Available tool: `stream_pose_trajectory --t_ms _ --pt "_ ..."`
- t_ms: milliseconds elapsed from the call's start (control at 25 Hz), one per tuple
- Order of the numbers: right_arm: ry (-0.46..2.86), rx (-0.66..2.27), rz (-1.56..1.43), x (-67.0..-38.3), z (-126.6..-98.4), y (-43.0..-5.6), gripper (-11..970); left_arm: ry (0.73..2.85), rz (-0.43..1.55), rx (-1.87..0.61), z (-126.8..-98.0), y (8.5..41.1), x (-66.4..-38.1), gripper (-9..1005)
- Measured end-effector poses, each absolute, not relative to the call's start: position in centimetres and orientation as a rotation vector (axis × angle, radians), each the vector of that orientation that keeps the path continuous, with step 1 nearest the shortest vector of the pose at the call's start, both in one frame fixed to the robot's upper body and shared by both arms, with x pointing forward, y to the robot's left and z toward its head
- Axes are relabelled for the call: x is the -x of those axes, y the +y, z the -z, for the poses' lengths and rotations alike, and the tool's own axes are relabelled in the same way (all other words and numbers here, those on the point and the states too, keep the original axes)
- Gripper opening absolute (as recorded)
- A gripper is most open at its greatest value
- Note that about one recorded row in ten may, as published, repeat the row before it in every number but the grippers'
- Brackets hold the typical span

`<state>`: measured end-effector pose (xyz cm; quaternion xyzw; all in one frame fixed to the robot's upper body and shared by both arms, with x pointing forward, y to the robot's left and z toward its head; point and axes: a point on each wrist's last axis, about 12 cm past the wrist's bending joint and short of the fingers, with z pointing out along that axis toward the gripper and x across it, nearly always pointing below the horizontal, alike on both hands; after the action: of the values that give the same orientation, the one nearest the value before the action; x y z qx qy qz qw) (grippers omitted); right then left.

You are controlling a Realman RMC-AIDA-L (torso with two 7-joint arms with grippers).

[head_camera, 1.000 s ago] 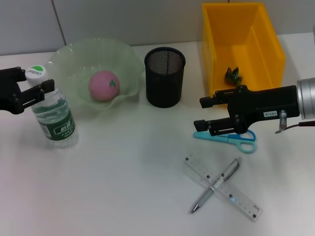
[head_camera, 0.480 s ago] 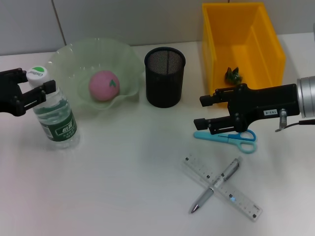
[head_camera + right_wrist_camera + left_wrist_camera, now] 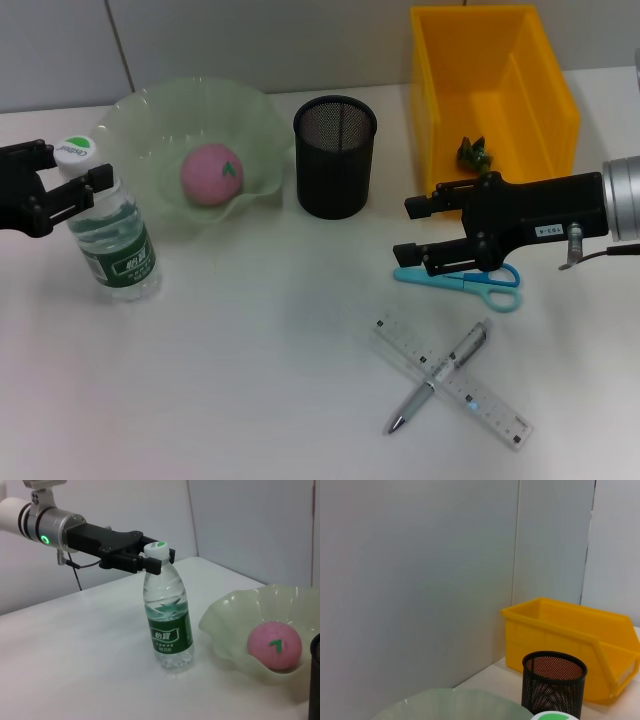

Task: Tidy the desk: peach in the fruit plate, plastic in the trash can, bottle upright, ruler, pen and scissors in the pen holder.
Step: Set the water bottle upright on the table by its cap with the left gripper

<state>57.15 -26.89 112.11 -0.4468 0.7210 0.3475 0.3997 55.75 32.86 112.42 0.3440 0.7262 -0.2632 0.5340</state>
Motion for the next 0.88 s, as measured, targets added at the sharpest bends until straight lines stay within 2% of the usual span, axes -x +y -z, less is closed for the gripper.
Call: stream_pose_trajectory --t_ms 880 --pt "1.819 1.135 -0.879 -57.24 -112.22 -26.73 705 1.731 0.630 -0.821 -112.31 32.75 -55.82 444"
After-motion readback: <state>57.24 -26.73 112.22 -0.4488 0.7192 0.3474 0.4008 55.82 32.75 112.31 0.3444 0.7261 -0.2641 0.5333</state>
